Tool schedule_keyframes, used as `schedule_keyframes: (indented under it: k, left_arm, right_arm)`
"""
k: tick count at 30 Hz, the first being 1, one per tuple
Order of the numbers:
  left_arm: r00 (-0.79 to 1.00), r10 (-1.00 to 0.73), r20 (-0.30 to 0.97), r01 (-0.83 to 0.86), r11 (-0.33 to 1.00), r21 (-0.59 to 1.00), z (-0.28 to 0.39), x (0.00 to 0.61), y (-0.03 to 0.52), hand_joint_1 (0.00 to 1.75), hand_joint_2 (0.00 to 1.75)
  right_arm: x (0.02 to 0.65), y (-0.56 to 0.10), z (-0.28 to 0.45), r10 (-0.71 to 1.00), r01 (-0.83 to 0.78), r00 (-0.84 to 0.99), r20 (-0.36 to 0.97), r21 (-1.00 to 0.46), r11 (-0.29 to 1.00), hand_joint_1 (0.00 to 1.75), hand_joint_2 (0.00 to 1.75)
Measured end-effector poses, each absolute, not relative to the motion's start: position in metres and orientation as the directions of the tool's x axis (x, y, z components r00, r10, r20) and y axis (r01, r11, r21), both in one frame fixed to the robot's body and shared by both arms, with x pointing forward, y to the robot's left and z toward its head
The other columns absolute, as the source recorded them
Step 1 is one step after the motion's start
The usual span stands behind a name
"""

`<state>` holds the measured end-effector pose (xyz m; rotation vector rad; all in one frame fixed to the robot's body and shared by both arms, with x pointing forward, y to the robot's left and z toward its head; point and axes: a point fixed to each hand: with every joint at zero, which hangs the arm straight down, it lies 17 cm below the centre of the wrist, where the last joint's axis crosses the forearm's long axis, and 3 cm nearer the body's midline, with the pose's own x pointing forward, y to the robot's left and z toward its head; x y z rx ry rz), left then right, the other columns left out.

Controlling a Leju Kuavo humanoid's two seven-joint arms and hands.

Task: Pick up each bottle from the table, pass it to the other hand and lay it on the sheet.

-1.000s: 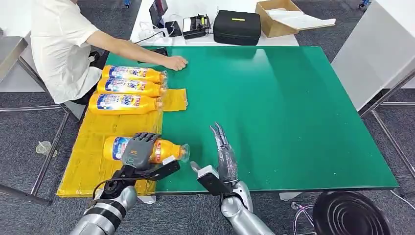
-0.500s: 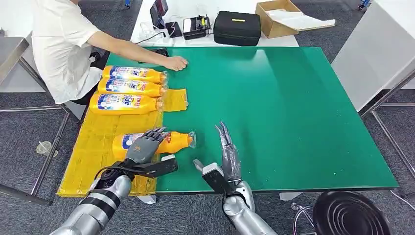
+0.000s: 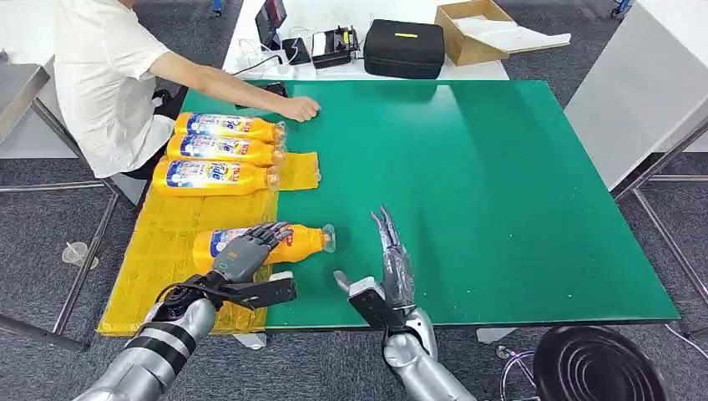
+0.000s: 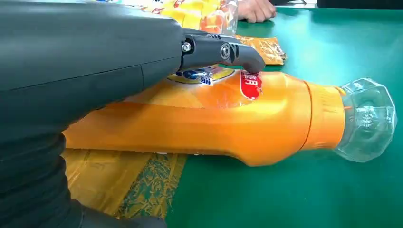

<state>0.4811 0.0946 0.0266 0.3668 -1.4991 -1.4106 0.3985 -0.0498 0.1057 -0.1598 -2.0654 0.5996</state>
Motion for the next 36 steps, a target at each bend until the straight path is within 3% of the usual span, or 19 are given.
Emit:
schedule_keyframes:
  k: [13, 17, 18, 20, 23, 24, 30, 31, 33, 36]
  left_arm:
    - [-0.508, -0.664, 0.548, 0.422, 0.363, 0.831, 0.047, 0.463, 0.085, 0.0, 1.75]
    - [-0.549, -0.595, 0.587, 0.334, 0.488, 0.807, 0.083, 0.453, 0.076, 0.0, 1.75]
    - [-0.554, -0.541, 0.632, 0.308, 0.572, 0.76, 0.099, 0.445, 0.069, 0.0, 1.75]
    - [-0.507, -0.342, 0.791, 0.264, 0.812, 0.52, 0.135, 0.428, 0.066, 0.0, 1.75]
    - [-0.449, -0.184, 0.875, 0.193, 0.936, 0.295, 0.156, 0.41, 0.069, 0.0, 1.75]
    - [-0.451, -0.151, 0.88, 0.17, 0.953, 0.251, 0.166, 0.406, 0.07, 0.0, 1.75]
    - [-0.468, -0.091, 0.879, 0.113, 0.98, 0.162, 0.188, 0.386, 0.082, 0.0, 1.75]
    - [-0.458, -0.079, 0.885, 0.105, 0.984, 0.142, 0.189, 0.383, 0.084, 0.0, 0.0]
    - [-0.41, -0.041, 0.911, 0.08, 0.994, 0.081, 0.186, 0.382, 0.092, 0.0, 0.0]
    - [-0.296, 0.034, 0.954, 0.034, 0.999, -0.025, 0.167, 0.386, 0.105, 0.0, 0.0]
  right_arm:
    - [0.4, -0.056, 0.106, 0.341, -0.102, -0.536, 0.772, -0.461, 0.882, 0.0, 1.75]
    - [0.401, -0.06, 0.113, 0.356, -0.064, -0.546, 0.759, -0.461, 0.885, 0.0, 1.75]
    - [0.4, -0.063, 0.117, 0.339, -0.053, -0.541, 0.77, -0.433, 0.9, 0.0, 1.75]
    - [0.392, -0.068, 0.131, 0.166, -0.098, -0.495, 0.853, -0.245, 0.965, 0.0, 1.75]
    - [0.378, -0.066, 0.149, 0.029, -0.143, -0.489, 0.872, -0.113, 0.983, 0.0, 1.75]
    - [0.374, -0.069, 0.16, 0.004, -0.129, -0.501, 0.865, -0.079, 0.988, 0.0, 0.0]
    - [0.364, -0.078, 0.179, -0.08, -0.091, -0.501, 0.862, 0.04, 0.995, 0.0, 0.0]
    - [0.365, -0.08, 0.175, -0.091, -0.082, -0.484, 0.87, 0.058, 0.995, 0.0, 0.0]
    - [0.364, -0.087, 0.171, -0.032, -0.022, -0.482, 0.875, 0.025, 0.999, 0.0, 0.0]
    - [0.356, -0.091, 0.18, 0.192, 0.097, -0.558, 0.807, -0.167, 0.981, 0.0, 0.0]
